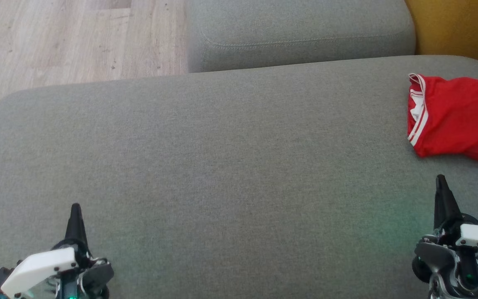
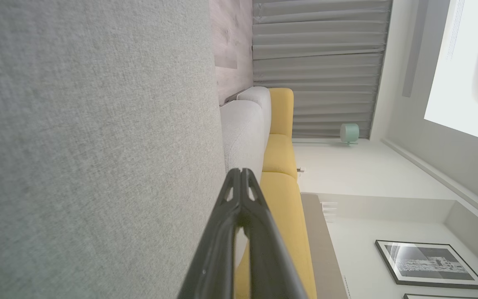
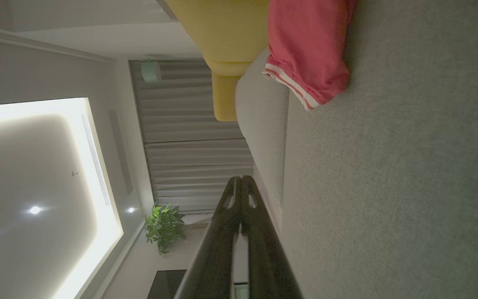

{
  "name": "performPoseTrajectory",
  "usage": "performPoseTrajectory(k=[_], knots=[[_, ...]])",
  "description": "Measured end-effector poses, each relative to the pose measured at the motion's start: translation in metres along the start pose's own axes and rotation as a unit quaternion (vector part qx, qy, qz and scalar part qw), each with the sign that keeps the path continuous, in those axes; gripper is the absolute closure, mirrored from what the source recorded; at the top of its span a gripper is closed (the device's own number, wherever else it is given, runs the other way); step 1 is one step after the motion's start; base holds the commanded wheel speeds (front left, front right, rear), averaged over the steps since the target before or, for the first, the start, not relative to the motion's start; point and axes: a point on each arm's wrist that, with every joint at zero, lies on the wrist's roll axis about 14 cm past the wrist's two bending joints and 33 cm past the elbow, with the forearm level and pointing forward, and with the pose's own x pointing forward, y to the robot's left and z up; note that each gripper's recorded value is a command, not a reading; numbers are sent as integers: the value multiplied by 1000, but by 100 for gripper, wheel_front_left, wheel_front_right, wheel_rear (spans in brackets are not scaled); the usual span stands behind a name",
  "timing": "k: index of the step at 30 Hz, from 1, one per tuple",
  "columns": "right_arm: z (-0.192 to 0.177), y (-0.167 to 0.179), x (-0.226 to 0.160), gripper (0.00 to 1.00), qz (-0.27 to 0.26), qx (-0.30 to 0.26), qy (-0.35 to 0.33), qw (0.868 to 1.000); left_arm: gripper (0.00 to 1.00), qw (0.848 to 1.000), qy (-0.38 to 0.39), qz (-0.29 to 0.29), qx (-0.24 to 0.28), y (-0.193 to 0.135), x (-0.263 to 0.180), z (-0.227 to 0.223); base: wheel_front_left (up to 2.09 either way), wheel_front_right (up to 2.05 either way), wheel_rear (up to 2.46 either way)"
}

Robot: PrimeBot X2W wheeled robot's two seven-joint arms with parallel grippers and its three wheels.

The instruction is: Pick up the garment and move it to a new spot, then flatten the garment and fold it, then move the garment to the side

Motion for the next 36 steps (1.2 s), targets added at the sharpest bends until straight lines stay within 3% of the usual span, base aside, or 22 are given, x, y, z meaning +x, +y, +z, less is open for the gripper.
performPoseTrajectory(k=[36], knots=[[0, 0, 0, 100, 0, 0, 0, 1000, 100, 1000, 0, 0, 0, 0, 0, 0, 0, 0, 0]])
